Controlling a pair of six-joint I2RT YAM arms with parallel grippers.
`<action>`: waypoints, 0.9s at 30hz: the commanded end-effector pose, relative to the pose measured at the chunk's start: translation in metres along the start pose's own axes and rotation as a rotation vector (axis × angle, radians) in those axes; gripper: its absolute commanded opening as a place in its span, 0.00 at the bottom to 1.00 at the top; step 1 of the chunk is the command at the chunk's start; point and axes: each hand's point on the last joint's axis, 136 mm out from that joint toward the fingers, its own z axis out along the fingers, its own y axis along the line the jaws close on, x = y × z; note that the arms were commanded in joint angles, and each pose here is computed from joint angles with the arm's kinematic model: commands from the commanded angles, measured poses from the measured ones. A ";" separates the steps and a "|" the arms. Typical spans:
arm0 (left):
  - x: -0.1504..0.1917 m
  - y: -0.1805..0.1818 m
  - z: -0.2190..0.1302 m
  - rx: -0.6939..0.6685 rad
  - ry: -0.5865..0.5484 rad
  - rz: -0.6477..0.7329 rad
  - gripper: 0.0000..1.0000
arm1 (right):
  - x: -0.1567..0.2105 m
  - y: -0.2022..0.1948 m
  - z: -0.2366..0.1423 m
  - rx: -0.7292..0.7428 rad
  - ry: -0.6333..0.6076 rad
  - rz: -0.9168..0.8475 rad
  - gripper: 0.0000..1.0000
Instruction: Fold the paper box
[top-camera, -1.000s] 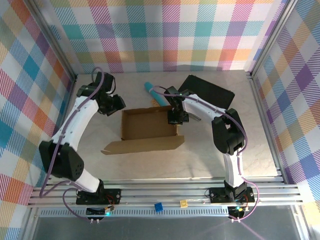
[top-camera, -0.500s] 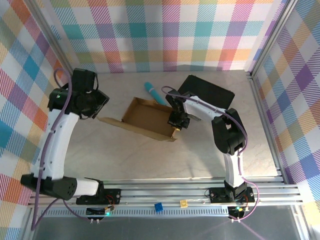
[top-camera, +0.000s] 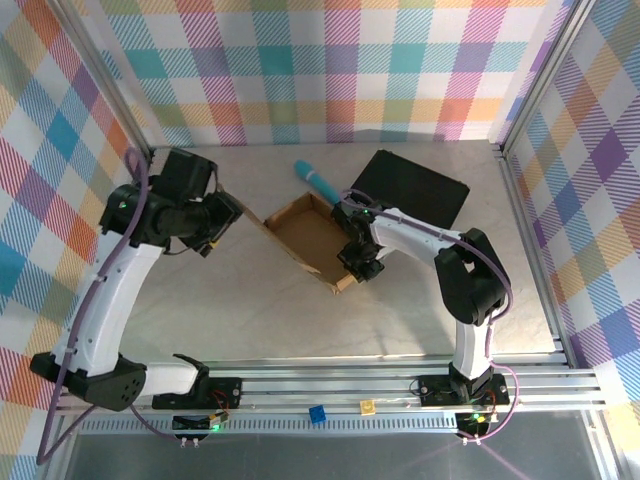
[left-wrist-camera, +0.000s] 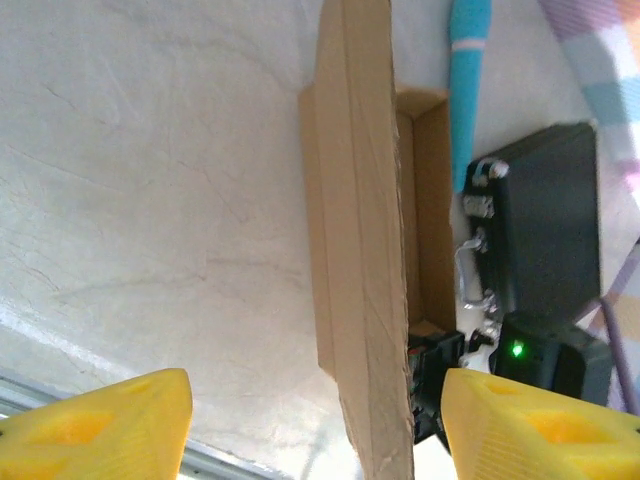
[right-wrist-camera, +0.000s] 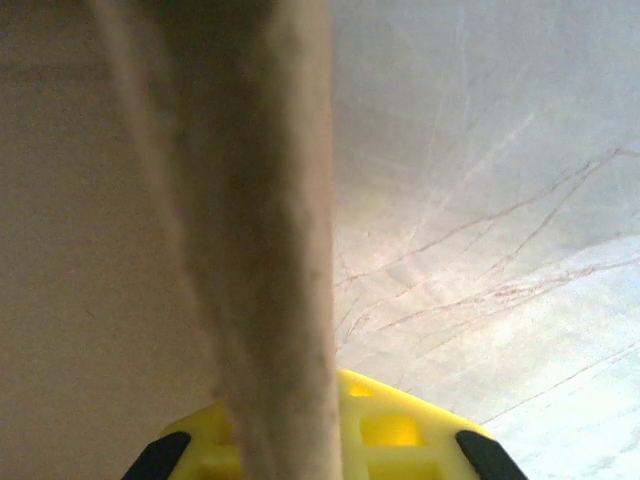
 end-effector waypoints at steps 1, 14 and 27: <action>0.009 -0.003 0.016 -0.042 0.011 0.028 0.95 | 0.006 0.004 -0.002 -0.019 0.004 0.061 0.00; 0.017 0.000 0.072 -0.185 0.000 0.199 0.62 | 0.015 0.009 0.006 -0.025 0.028 0.056 0.00; 0.003 0.003 0.081 -0.270 -0.029 0.493 0.00 | 0.037 0.022 -0.006 -0.053 0.123 0.006 0.51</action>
